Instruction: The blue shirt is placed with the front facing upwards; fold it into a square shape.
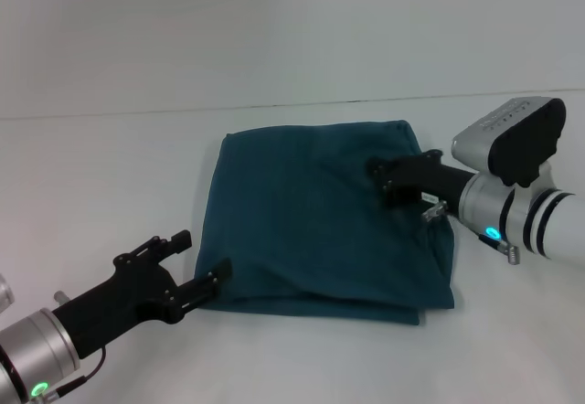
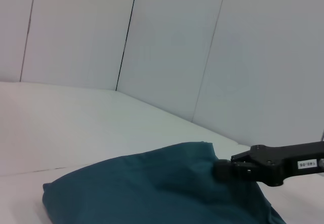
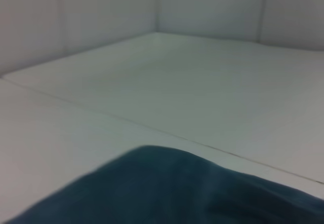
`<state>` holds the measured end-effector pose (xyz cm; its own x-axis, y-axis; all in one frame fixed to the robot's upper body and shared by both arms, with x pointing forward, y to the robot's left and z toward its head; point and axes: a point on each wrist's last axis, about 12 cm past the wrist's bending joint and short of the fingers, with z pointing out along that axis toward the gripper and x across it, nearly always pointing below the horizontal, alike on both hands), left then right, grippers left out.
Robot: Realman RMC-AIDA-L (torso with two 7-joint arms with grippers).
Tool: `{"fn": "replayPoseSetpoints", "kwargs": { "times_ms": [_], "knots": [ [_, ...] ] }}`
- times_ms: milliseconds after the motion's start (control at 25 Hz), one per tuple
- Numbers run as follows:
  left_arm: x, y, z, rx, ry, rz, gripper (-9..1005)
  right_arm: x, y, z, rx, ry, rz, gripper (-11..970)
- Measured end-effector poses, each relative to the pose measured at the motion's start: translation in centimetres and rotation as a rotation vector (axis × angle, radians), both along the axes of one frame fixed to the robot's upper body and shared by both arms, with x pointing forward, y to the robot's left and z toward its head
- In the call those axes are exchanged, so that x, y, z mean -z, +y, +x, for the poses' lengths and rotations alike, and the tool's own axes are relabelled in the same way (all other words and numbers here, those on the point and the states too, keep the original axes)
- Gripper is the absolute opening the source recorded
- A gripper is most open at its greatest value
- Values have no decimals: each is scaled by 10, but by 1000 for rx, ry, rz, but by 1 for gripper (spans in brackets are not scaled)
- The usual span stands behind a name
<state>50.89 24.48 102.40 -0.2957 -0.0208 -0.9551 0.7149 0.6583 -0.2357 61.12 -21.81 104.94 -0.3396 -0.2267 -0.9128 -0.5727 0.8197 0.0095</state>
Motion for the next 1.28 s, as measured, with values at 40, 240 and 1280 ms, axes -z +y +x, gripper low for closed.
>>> {"fn": "replayPoseSetpoints", "kwargs": {
  "times_ms": [40,240,1280],
  "knots": [
    [0,0,0,0,0,0,797,1,-2,1,21,9,-1,0],
    [0,0,0,-1,-1,-2,797,7,-8,8,115,61,-1,0],
    [-7,-7,9,33,-7,-9,797,-14,-36,-14,79,5,295,4]
  ]
}}
